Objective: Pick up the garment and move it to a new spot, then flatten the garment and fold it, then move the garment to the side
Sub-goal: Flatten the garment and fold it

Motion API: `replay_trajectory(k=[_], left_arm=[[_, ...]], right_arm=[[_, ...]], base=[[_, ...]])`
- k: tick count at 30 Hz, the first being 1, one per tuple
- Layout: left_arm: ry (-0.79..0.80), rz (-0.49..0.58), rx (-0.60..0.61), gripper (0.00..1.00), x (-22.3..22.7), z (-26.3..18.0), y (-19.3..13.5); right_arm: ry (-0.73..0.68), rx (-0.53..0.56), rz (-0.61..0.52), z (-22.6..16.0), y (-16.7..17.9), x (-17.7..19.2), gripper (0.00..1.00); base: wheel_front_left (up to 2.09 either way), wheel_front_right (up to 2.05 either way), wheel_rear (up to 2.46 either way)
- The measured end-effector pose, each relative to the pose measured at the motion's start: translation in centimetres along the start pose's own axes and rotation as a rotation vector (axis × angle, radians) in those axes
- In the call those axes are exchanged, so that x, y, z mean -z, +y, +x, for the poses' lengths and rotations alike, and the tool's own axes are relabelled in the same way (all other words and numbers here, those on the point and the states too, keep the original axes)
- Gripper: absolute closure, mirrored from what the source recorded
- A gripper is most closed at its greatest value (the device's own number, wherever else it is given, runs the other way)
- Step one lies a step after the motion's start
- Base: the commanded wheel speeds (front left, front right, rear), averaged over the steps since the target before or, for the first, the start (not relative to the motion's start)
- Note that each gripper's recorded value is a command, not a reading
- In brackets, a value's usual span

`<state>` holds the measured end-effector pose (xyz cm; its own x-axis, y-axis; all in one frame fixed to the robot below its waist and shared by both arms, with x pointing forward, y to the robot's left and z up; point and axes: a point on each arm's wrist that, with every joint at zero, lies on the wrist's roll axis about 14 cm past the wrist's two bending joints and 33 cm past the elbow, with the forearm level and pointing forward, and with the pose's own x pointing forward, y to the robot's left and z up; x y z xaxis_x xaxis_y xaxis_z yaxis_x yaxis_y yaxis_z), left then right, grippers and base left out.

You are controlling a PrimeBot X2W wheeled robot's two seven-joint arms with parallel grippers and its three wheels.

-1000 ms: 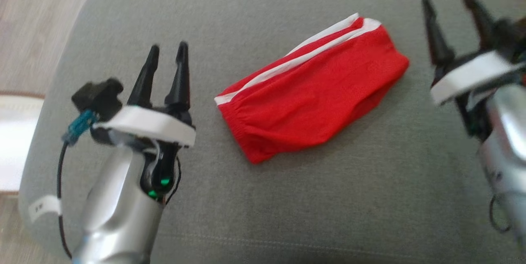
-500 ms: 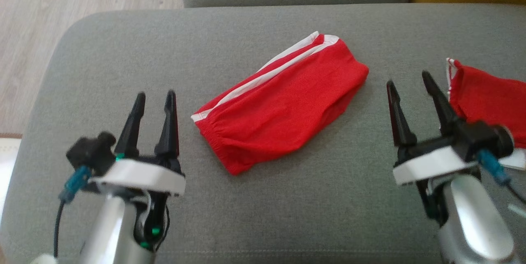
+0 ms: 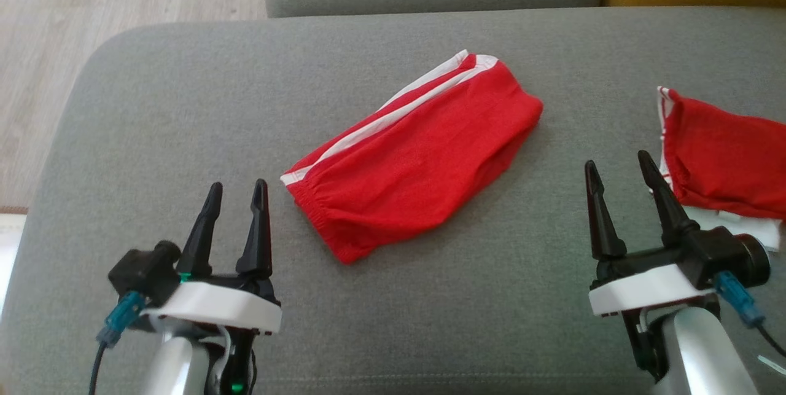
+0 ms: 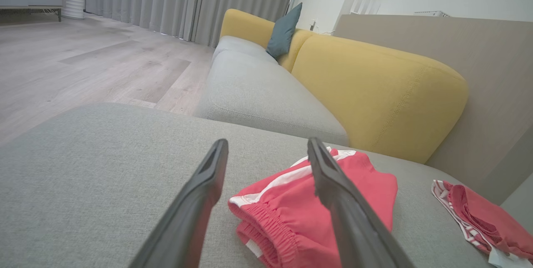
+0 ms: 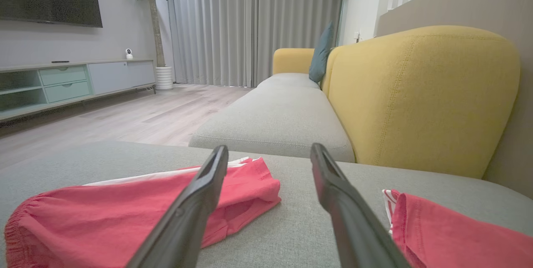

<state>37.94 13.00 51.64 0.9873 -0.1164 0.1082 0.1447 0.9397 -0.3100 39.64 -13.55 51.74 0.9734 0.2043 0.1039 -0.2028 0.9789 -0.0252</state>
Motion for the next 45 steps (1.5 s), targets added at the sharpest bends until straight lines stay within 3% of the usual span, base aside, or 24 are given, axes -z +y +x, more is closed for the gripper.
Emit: replay_trajectory(k=[3, 6, 17, 26, 35, 45], left_arm=[[0.005, 0.001, -0.007, 0.00, 0.2, 0.0, 0.2], [0.015, 0.011, -0.014, 0.00, 0.5, -0.2, 0.5], [0.054, 0.019, -0.071, 0.00, 1.6, -0.4, 2.5], [0.071, 0.023, -0.111, 0.00, 2.1, 0.2, 4.0], [0.099, 0.059, -0.197, 0.00, 2.5, -0.6, 6.8], [0.098, 0.064, -0.204, 0.00, 2.3, -1.0, 6.9]], right_arm=[[0.009, 0.006, 0.024, 0.2, -0.1, 0.4, 0.00], [0.054, 0.033, 0.129, 0.5, -0.4, 1.7, 0.00], [0.338, 0.102, 0.660, 3.7, 0.4, 8.4, 0.00], [0.535, 0.126, 0.856, 8.3, 2.3, 13.3, 0.00], [0.585, 0.152, 0.939, 13.1, 2.9, 15.1, 0.00], [0.625, 0.113, 0.959, 13.9, 4.3, 14.9, 0.00]], base=[[0.00, 0.00, 0.00], [0.00, 0.00, 0.00], [0.00, 0.00, 0.00], [0.00, 0.00, 0.00], [0.00, 0.00, 0.00], [0.00, 0.00, 0.00]])
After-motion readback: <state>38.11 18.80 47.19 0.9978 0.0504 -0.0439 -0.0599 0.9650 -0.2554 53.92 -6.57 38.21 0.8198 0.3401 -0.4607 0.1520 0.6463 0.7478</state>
